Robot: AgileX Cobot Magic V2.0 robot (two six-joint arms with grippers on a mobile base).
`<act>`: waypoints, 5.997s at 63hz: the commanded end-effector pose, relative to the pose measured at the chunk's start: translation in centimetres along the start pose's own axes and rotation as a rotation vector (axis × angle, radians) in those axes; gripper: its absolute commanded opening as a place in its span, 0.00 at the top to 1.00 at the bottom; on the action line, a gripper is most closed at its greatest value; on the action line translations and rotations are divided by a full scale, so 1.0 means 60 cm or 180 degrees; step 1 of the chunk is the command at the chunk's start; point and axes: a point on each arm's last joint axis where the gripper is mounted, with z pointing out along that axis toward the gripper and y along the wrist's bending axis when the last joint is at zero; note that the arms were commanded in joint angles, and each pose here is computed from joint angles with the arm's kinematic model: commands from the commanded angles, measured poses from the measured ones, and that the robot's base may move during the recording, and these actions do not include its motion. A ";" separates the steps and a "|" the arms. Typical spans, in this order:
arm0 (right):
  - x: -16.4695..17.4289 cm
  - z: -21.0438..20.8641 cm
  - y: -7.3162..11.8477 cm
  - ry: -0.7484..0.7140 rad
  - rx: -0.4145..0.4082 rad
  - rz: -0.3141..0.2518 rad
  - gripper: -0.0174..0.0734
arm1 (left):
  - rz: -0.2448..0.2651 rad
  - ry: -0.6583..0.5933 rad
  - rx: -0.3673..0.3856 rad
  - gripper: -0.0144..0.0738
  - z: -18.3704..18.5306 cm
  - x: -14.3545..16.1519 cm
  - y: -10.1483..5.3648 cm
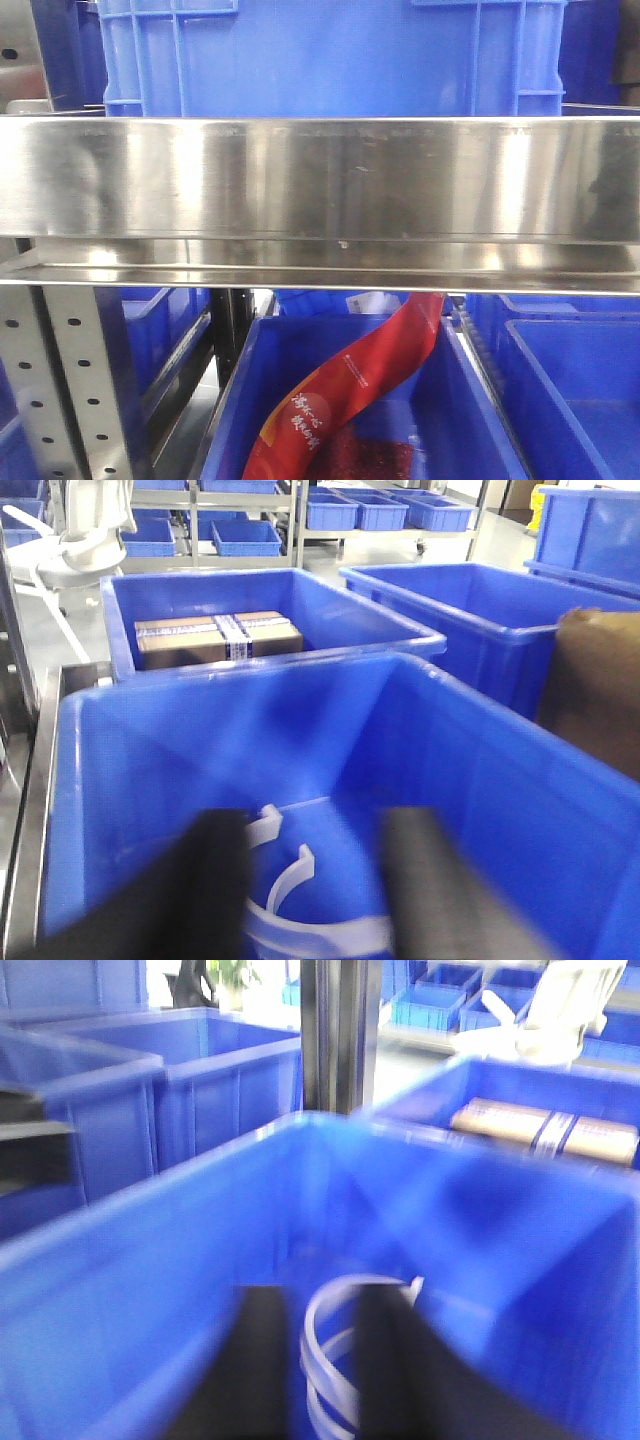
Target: Grab PVC pipe and place in blue bin
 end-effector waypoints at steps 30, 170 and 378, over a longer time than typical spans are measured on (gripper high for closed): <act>-0.064 -0.112 0.002 -0.0311 -0.0009 -0.0006 0.99 | -0.0066 -0.0056 0.0116 0.96 -0.126 -0.066 -0.014; 0.252 -0.398 -0.049 -0.1132 0.0907 -0.0212 0.99 | -0.0077 -0.0756 0.0036 0.96 -0.379 0.122 -0.001; 0.433 -0.409 -0.061 -0.0905 0.1443 0.0034 0.99 | 0.0063 -0.0808 -0.1208 0.96 -0.464 0.453 0.054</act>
